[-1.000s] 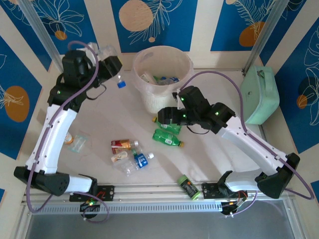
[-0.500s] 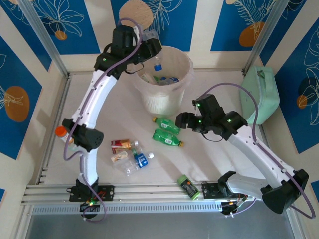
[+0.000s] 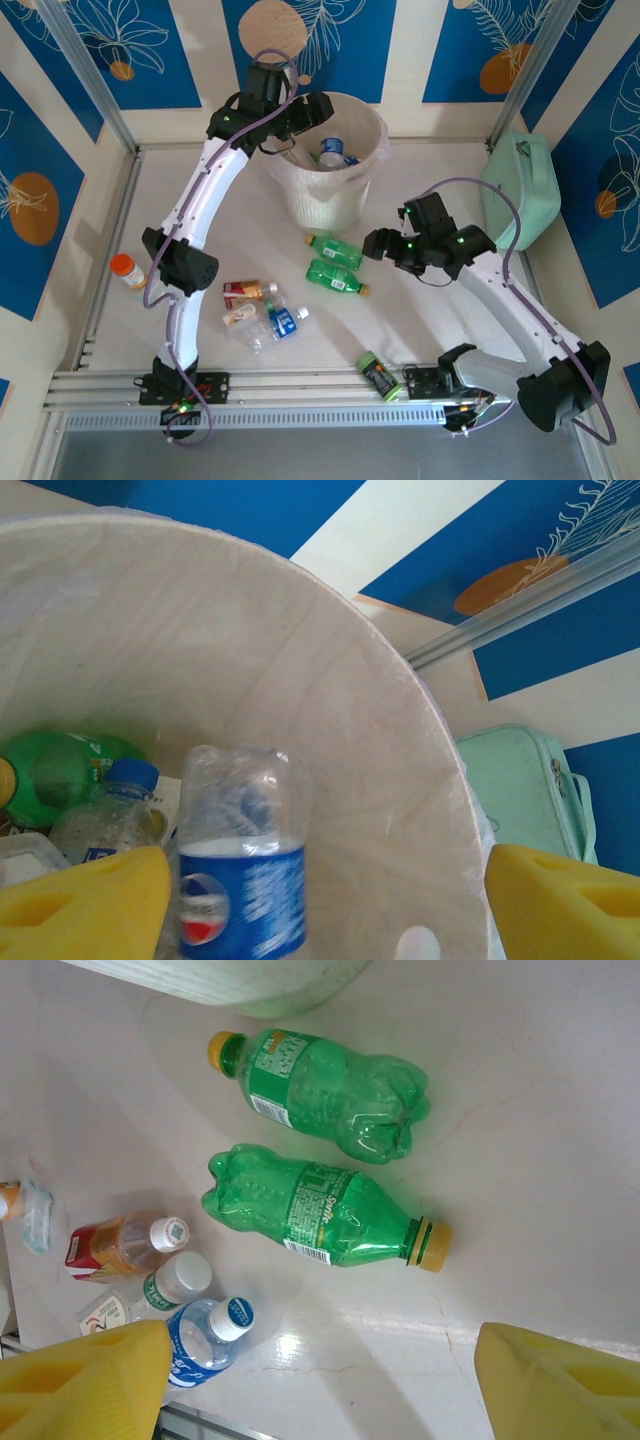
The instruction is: Put the plastic bottles in the bin
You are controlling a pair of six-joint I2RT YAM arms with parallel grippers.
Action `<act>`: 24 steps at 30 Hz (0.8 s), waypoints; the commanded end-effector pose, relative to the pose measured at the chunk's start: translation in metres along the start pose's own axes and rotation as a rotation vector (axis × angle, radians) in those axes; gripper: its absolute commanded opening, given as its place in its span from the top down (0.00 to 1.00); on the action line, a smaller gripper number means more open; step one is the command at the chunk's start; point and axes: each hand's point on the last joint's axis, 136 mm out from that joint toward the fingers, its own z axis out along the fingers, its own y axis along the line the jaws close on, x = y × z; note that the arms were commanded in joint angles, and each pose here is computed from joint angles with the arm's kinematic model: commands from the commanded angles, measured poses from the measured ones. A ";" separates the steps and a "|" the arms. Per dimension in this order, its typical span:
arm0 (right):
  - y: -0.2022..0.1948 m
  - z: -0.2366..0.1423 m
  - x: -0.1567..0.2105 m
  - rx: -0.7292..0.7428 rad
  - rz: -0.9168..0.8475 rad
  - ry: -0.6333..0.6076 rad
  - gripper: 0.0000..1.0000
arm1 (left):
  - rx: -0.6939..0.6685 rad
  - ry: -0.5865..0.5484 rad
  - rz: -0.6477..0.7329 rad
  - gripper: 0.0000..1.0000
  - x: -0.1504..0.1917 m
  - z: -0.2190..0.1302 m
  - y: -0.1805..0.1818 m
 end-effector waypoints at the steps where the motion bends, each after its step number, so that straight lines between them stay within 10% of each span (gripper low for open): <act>1: 0.003 0.007 0.003 -0.030 0.010 0.033 0.19 | 0.070 -0.062 0.036 0.18 -0.016 -0.032 -0.031; 11: -0.006 0.057 0.009 -0.034 -0.024 0.165 0.22 | 0.117 -0.136 0.104 0.19 -0.004 -0.118 -0.043; 24: 0.003 0.108 0.031 0.013 -0.157 0.292 0.18 | -0.042 -0.132 -0.126 0.19 0.089 -0.184 0.087</act>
